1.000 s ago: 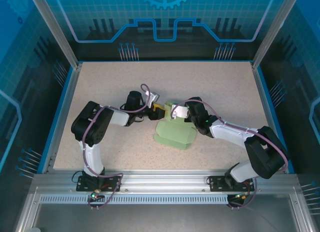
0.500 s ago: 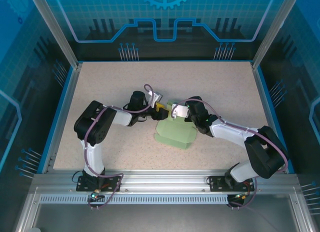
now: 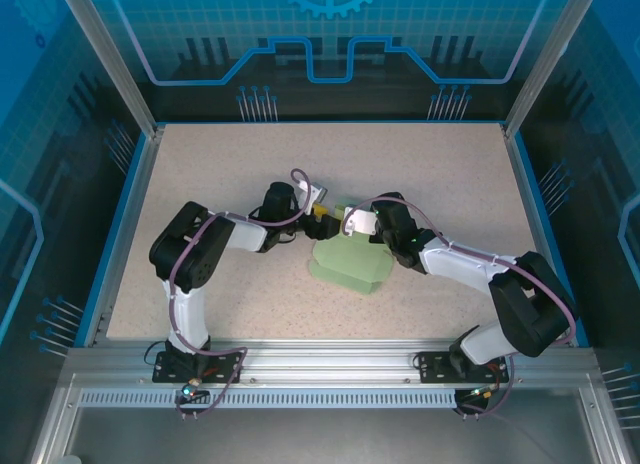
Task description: Fold the paper box
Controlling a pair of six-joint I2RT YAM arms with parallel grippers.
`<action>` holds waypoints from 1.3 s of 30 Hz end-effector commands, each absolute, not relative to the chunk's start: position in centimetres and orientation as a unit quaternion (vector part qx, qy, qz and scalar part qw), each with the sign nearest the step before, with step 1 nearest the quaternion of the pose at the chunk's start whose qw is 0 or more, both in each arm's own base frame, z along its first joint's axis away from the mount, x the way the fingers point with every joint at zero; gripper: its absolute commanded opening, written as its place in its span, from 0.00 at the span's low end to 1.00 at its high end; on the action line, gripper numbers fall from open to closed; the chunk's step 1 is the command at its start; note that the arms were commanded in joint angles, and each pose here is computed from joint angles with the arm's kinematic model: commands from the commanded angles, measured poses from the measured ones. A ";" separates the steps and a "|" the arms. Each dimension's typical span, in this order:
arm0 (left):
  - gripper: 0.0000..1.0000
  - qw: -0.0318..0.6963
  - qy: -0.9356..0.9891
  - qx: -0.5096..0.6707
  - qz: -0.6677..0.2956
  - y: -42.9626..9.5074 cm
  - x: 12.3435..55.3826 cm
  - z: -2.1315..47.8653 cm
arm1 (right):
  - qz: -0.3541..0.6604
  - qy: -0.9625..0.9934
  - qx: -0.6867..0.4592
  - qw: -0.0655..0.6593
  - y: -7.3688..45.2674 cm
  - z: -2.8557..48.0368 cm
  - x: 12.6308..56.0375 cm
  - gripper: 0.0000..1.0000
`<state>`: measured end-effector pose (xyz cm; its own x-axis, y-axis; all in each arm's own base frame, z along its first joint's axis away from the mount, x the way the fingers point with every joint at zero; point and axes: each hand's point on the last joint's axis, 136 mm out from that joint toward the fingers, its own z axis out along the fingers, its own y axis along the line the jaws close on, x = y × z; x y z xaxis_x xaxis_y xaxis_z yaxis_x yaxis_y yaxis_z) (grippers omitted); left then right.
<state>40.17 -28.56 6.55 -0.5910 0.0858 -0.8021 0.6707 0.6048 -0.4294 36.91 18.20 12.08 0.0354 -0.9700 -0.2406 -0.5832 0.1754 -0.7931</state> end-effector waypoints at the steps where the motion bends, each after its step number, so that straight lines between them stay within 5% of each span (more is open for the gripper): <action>1: 0.79 0.412 0.812 0.207 -0.357 -28.3 41.9 7.9 | -0.219 0.654 -0.603 0.401 18.8 11.9 36.7 0.01; 11: 0.68 0.427 0.799 0.212 -0.366 -28.6 41.3 9.1 | -0.215 0.658 -0.605 0.393 18.7 11.6 36.7 0.00; 39: 0.86 0.396 0.800 0.252 -0.373 -29.9 40.7 8.7 | -0.125 0.702 -0.604 0.356 18.8 10.5 35.8 0.00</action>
<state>40.22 -29.18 6.66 -0.6130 0.1094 -0.7825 0.6606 0.6143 -0.4316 36.82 17.69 11.67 -0.0364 -0.9459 -0.3223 -0.6921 0.2565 -0.6747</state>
